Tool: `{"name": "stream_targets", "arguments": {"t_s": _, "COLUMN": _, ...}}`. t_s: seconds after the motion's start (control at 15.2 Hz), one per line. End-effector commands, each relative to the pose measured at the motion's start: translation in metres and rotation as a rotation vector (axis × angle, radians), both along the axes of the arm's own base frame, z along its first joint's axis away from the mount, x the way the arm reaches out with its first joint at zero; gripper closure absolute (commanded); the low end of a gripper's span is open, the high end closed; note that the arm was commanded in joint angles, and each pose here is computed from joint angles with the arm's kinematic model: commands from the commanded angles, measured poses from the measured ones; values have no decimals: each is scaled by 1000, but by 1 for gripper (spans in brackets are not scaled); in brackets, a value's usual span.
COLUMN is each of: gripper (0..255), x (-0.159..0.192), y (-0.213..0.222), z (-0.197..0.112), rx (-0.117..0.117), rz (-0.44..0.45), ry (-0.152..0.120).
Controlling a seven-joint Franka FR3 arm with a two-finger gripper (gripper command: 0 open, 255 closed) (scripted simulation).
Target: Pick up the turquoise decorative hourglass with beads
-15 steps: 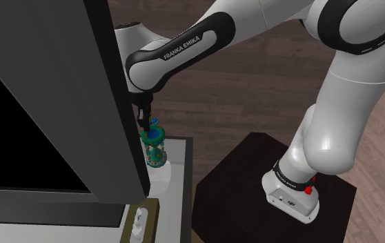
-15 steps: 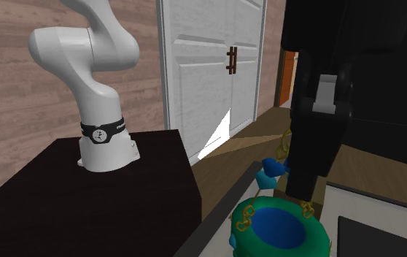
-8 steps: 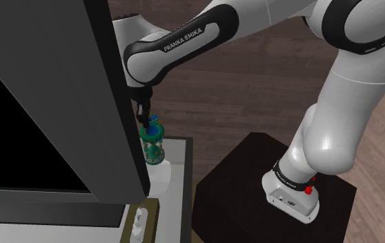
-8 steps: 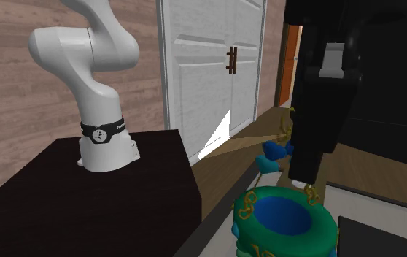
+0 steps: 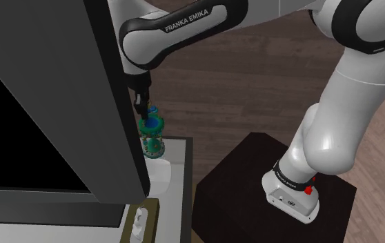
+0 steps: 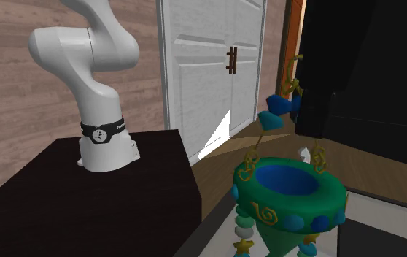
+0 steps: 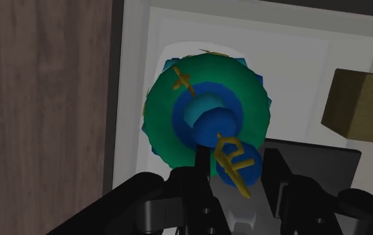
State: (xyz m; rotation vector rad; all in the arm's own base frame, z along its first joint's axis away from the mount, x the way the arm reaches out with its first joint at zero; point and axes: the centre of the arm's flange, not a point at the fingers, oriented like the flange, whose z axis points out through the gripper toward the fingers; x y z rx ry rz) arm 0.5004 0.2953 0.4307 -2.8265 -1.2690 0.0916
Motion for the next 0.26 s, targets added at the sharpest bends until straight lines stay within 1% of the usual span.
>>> {"name": "stream_targets", "arguments": {"t_s": 0.0, "gripper": 255, "x": 1, "y": 0, "z": 11, "rx": 0, "rz": 0, "ry": -1}}
{"name": "stream_targets", "arguments": {"t_s": 0.07, "gripper": 255, "x": 1, "y": 0, "z": 16, "rx": 0, "rz": 0, "ry": -1}}
{"name": "stream_targets", "arguments": {"t_s": 0.2, "gripper": 255, "x": 1, "y": 0, "z": 17, "rx": 0, "rz": 0, "ry": -1}}
